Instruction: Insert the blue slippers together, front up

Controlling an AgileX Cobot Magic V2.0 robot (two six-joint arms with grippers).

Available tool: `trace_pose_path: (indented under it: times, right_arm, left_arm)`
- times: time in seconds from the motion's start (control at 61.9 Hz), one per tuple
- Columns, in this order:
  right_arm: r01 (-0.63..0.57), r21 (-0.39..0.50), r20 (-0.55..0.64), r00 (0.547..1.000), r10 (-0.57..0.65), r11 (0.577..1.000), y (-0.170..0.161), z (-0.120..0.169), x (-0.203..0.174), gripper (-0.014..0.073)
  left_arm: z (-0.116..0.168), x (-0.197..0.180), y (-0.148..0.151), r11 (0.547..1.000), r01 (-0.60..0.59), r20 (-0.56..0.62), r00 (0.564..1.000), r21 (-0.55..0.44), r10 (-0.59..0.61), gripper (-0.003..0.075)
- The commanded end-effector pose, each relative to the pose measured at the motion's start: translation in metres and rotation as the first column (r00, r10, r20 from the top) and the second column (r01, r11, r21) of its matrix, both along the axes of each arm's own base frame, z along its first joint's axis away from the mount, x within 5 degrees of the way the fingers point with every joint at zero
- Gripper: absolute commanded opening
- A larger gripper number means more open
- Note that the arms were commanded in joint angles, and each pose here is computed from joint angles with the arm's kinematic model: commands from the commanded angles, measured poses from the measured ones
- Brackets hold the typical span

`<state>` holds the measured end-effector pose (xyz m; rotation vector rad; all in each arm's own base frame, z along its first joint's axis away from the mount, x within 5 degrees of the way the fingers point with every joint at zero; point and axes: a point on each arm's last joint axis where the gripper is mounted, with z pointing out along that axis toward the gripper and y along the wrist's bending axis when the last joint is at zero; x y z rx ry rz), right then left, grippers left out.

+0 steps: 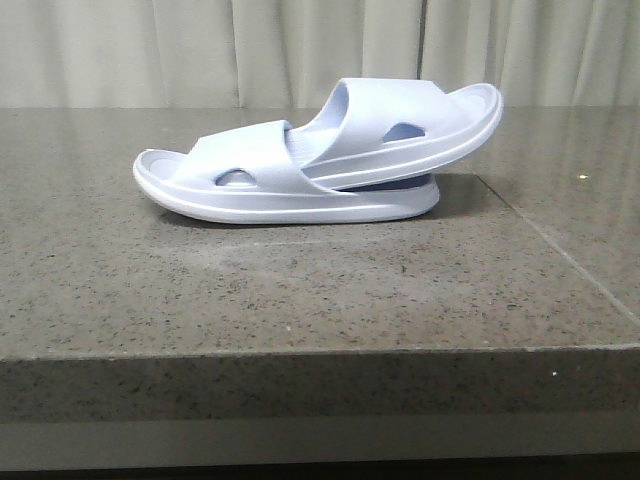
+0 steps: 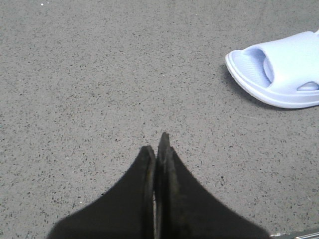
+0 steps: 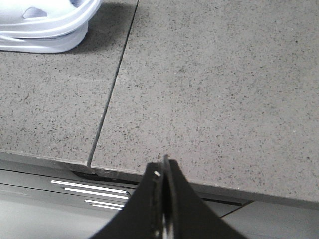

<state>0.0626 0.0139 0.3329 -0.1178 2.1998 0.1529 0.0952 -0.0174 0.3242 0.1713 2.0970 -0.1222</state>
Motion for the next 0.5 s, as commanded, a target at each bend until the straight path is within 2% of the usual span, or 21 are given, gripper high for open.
trace_pose_path:
  times: [0.0, 0.291, 0.404, 0.484]
  right_arm:
    - [0.011, 0.001, 0.069, 0.998, -0.011, 1.000, -0.001, 0.011, 0.004, -0.0118]
    - [0.011, 0.001, 0.069, 0.998, -0.011, 1.000, -0.001, 0.011, 0.004, -0.0118]
    - [0.011, 0.001, 0.071, 0.997, -0.011, 1.000, -0.001, 0.011, 0.004, -0.0118]
    - [0.011, 0.001, 0.071, 0.997, -0.011, 1.000, -0.001, 0.011, 0.004, -0.0118]
  left_arm:
    - [0.014, 0.003, -0.001, 1.000, 0.003, 0.093, 0.996, -0.031, 0.000, -0.0020]
    - [0.013, 0.002, -0.001, 0.999, 0.003, 0.098, 0.995, -0.032, 0.000, -0.0020]
    - [0.011, -0.009, 0.004, 0.999, -0.029, 0.160, 0.986, -0.045, 0.036, -0.0020]
    - [-0.001, -0.017, 0.008, 0.996, -0.068, 0.221, 0.972, -0.058, 0.079, -0.0020]
